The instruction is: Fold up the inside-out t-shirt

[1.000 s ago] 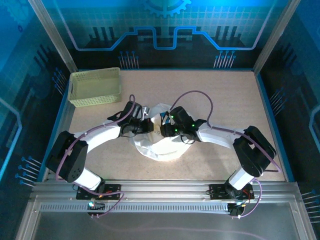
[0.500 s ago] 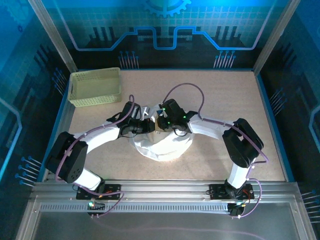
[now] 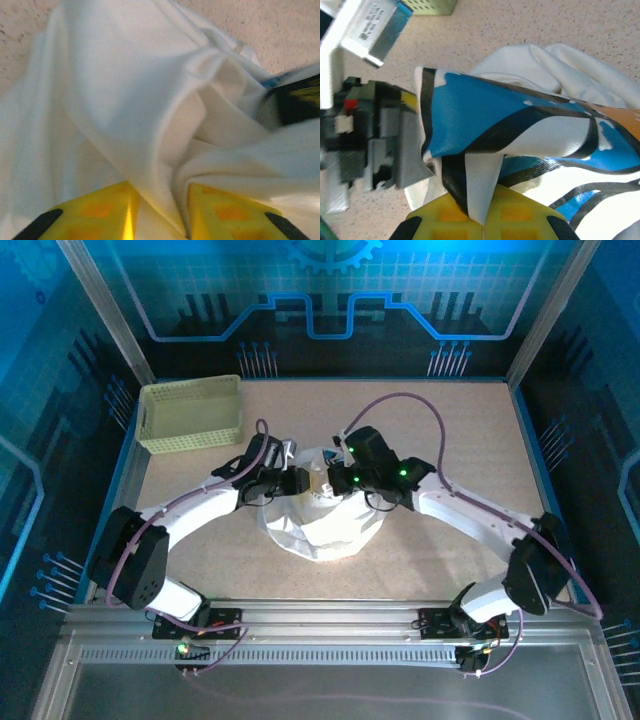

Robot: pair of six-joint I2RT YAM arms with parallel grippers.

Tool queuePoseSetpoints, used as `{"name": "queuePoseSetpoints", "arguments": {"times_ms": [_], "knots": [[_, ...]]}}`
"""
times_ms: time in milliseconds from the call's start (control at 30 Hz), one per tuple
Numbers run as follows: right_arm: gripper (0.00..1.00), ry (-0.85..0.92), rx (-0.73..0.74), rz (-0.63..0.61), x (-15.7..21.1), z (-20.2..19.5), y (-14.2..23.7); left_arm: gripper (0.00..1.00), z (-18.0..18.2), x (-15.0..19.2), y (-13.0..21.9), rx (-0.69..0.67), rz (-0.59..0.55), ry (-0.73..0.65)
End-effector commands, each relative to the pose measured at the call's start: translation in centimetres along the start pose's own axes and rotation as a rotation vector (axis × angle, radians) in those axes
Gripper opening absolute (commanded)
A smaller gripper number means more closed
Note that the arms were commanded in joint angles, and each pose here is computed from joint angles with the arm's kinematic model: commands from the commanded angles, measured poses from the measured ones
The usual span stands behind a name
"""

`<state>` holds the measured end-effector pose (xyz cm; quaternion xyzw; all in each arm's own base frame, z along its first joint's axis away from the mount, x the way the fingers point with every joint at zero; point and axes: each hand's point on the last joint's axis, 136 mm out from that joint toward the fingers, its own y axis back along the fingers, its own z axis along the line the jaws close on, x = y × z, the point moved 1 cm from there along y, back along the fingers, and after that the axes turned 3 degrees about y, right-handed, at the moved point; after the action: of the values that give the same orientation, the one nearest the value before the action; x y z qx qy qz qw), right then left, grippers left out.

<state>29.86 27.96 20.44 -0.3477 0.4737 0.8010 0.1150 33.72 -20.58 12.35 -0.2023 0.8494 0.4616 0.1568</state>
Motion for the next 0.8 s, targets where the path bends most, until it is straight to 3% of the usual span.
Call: {"name": "queuePoseSetpoints", "arguments": {"times_ms": [0, 167, 300, 400, 467, 600, 767], "knots": [[0.0, -0.097, -0.024, -0.071, -2.5, 0.5, 4.1, 0.36, 3.4, -0.1, 0.7, -0.199, -0.009, 0.021], [0.0, -0.308, 0.088, -0.078, -3.0, -2.2, 6.5, 0.49, 2.1, -1.3, 3.8, -0.236, -0.127, -0.037], [0.0, -0.369, 0.158, -0.11, -3.9, -3.3, 7.3, 0.66, -4.3, -0.6, 8.6, -0.086, -0.296, -0.232], [0.0, -0.388, 0.18, -0.156, -4.9, -3.5, 8.0, 0.77, -8.3, 0.7, 10.6, 0.084, -0.32, -0.291], [0.0, -0.407, 0.171, -0.186, -5.5, -3.3, 8.3, 0.83, -9.8, 2.1, 9.8, 0.145, -0.27, -0.316], [0.0, -0.441, 0.134, -0.218, -6.5, -2.6, 8.8, 0.86, -10.1, 4.4, 5.9, 0.129, -0.144, -0.313], [0.0, -0.468, 0.067, -0.237, -6.7, -1.3, 9.3, 0.97, -10.0, 5.3, 1.7, 0.11, -0.089, -0.274]]}}
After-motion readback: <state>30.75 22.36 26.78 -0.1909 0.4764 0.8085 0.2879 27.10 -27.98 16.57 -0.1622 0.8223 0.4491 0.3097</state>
